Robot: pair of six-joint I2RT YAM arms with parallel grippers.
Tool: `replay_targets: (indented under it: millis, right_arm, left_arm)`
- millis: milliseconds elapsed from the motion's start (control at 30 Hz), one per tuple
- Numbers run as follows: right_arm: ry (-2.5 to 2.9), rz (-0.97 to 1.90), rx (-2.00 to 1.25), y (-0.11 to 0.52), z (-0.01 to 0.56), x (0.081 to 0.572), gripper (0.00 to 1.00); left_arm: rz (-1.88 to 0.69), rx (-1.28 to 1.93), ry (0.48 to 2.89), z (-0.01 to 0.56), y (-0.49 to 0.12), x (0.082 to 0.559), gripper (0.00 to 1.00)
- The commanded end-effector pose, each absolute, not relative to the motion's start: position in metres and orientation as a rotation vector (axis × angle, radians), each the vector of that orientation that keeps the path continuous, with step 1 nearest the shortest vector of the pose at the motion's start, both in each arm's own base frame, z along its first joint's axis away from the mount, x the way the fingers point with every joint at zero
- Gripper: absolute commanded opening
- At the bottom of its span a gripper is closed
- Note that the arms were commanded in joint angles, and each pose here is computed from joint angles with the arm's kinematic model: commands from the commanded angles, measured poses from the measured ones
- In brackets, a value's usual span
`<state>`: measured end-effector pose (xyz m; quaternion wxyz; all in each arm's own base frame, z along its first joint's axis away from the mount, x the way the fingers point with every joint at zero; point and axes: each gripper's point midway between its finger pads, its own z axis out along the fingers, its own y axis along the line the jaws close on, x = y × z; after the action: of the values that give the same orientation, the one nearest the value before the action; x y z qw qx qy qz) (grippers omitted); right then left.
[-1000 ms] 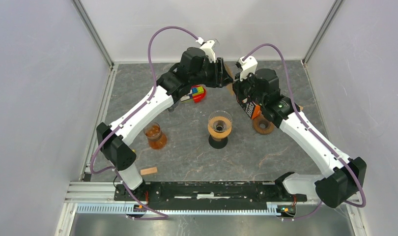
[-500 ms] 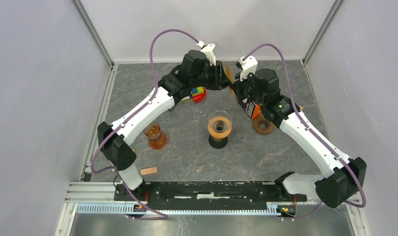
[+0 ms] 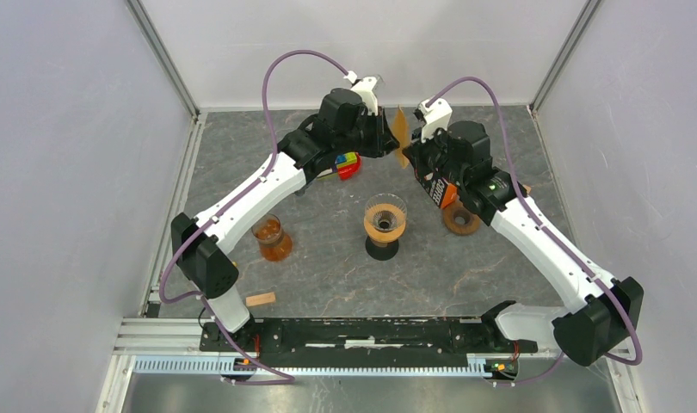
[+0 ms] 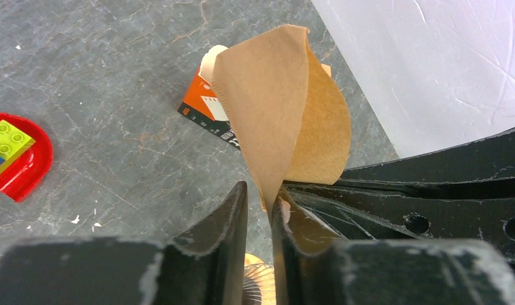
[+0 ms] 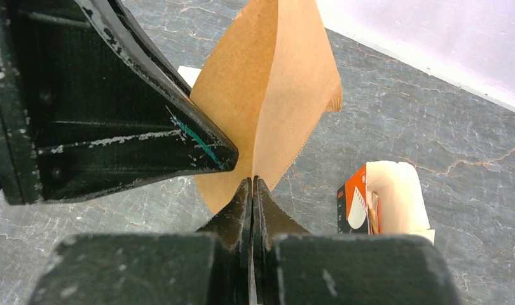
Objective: Place the coffee filter in the dripper
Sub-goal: Adjust the coffee filter.
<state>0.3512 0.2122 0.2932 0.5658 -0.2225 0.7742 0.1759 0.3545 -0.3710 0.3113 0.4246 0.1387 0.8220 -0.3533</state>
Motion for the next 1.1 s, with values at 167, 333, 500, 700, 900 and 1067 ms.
replay_targets:
  millis: [167, 333, 500, 700, 900, 1067]
  right_arm:
    - [1.760, 0.364, -0.470, 0.202, 0.313, 0.353, 0.00]
    - [1.765, 0.293, -0.429, 0.190, 0.313, 0.358, 0.05]
    - [1.767, 0.248, -0.416, 0.182, 0.311, 0.360, 0.08]
    - [1.762, 0.294, -0.422, 0.190, 0.313, 0.359, 0.23]
    - [1.754, 0.300, -0.422, 0.192, 0.319, 0.360, 0.31]
    - [1.756, 0.266, -0.406, 0.187, 0.320, 0.364, 0.29]
  left_arm:
    - [-0.827, 0.444, 1.956, 0.328, -0.371, 0.360, 0.02]
    - [-0.763, 0.486, 1.940, 0.327, -0.368, 0.357, 0.02]
    - [-0.679, 0.517, 1.921, 0.329, -0.363, 0.357, 0.02]
    - [-0.680, 0.581, 1.898, 0.331, -0.373, 0.344, 0.02]
    - [-0.662, 0.581, 1.893, 0.333, -0.373, 0.342, 0.02]
    - [-0.661, 0.589, 1.894, 0.332, -0.373, 0.340, 0.02]
